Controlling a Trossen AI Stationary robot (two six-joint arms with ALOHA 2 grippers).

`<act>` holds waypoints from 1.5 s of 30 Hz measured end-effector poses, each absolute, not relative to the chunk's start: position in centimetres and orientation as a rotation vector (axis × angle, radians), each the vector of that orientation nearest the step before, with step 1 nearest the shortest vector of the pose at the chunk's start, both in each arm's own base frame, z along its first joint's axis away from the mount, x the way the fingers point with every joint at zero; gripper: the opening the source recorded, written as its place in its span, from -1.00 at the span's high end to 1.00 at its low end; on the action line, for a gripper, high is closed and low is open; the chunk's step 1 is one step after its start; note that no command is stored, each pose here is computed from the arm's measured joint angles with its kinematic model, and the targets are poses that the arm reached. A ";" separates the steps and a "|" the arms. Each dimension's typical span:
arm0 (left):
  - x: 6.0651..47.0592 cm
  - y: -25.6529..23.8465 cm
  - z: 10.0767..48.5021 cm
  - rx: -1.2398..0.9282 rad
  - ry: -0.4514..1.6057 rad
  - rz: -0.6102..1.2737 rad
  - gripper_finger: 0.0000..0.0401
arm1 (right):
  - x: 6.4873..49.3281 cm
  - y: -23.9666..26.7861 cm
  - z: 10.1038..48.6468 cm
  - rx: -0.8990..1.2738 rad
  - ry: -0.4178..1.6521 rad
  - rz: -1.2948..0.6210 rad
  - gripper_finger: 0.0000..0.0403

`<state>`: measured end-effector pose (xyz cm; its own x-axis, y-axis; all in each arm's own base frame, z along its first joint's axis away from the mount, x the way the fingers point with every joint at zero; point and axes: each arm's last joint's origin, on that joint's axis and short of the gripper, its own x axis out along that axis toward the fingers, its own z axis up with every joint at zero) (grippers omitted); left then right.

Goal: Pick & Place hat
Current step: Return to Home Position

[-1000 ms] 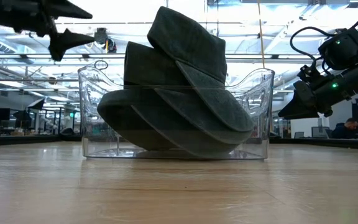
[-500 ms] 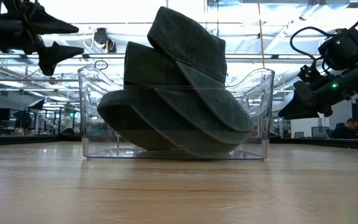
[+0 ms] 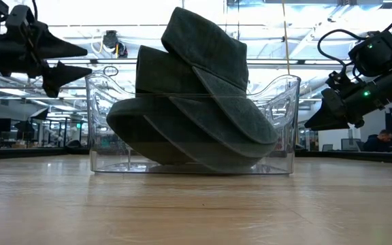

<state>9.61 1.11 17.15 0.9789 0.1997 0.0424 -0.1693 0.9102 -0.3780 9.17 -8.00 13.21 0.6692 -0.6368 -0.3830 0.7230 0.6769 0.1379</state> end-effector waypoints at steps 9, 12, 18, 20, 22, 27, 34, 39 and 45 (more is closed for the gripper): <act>9.6 1.1 17.1 -0.245 -0.063 0.193 -0.32 | 9.2 -8.0 13.2 0.290 0.317 -0.778 0.07; 9.6 1.1 17.1 -0.196 -0.057 0.194 -0.31 | 9.2 -8.0 13.2 0.290 0.317 -0.778 0.07; 9.6 1.1 17.2 -0.262 -0.092 0.190 -0.27 | 9.2 -8.0 13.2 0.290 0.317 -0.778 0.07; 9.6 1.1 17.4 -0.306 -0.110 0.187 -0.26 | 9.2 -8.0 13.2 0.290 0.317 -0.778 0.07; 9.6 1.1 17.4 -0.343 -0.119 0.184 -0.27 | 9.2 -8.0 13.2 0.290 0.318 -0.778 0.07; 9.6 1.1 17.4 -0.377 -0.123 0.182 -0.31 | 9.2 -8.0 13.2 0.290 0.317 -0.778 0.07; 9.6 1.1 17.5 -0.374 -0.126 0.181 -0.34 | 9.2 -8.0 13.2 0.290 0.317 -0.778 0.07; 9.6 1.1 17.5 -0.375 -0.126 0.181 -0.34 | 9.2 -8.0 13.2 0.290 0.317 -0.778 0.07; 9.6 1.1 17.5 -0.375 -0.127 0.180 -0.34 | 9.2 -8.0 13.2 0.290 0.317 -0.778 0.07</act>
